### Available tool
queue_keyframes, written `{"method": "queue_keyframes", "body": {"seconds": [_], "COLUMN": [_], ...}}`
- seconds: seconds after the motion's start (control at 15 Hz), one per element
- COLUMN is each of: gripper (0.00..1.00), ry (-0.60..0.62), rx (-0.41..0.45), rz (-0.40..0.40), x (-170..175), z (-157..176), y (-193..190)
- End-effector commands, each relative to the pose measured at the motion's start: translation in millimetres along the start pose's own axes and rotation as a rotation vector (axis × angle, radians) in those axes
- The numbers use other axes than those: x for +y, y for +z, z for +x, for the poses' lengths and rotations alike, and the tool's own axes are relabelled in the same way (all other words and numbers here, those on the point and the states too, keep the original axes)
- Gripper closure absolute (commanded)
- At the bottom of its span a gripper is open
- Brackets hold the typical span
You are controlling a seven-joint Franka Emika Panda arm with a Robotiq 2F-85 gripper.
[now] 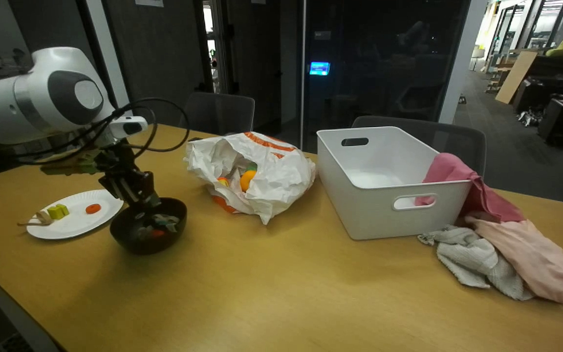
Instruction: Remove the blocks and ring from the white plate and put them in the black bowl.
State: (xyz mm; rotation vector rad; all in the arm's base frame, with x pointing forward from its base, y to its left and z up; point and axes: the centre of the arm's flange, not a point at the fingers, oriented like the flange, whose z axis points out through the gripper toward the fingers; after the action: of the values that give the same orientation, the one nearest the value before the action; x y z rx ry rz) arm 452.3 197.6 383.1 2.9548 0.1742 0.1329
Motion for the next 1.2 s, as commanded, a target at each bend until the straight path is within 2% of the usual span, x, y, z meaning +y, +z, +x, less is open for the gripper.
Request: {"method": "queue_keyframes", "body": {"seconds": [0.0,0.13,0.33,0.53,0.8,1.13], "gripper": [0.34,0.19,0.00,0.00,0.00,0.00], "ry": [-0.008,-0.017,-0.080,-0.188,-0.347,-0.513], "rx": [-0.019,-0.002,0.049,0.066,0.035,0.028], "rz": [0.031,0.032,0.041,0.102,0.222,0.206], "x": [-1,-5,-30,-73,-140,-211], "z": [-6,-8,-12,-22,-42,-47], "y": [5,-1,-23,-37,-42,-25]}}
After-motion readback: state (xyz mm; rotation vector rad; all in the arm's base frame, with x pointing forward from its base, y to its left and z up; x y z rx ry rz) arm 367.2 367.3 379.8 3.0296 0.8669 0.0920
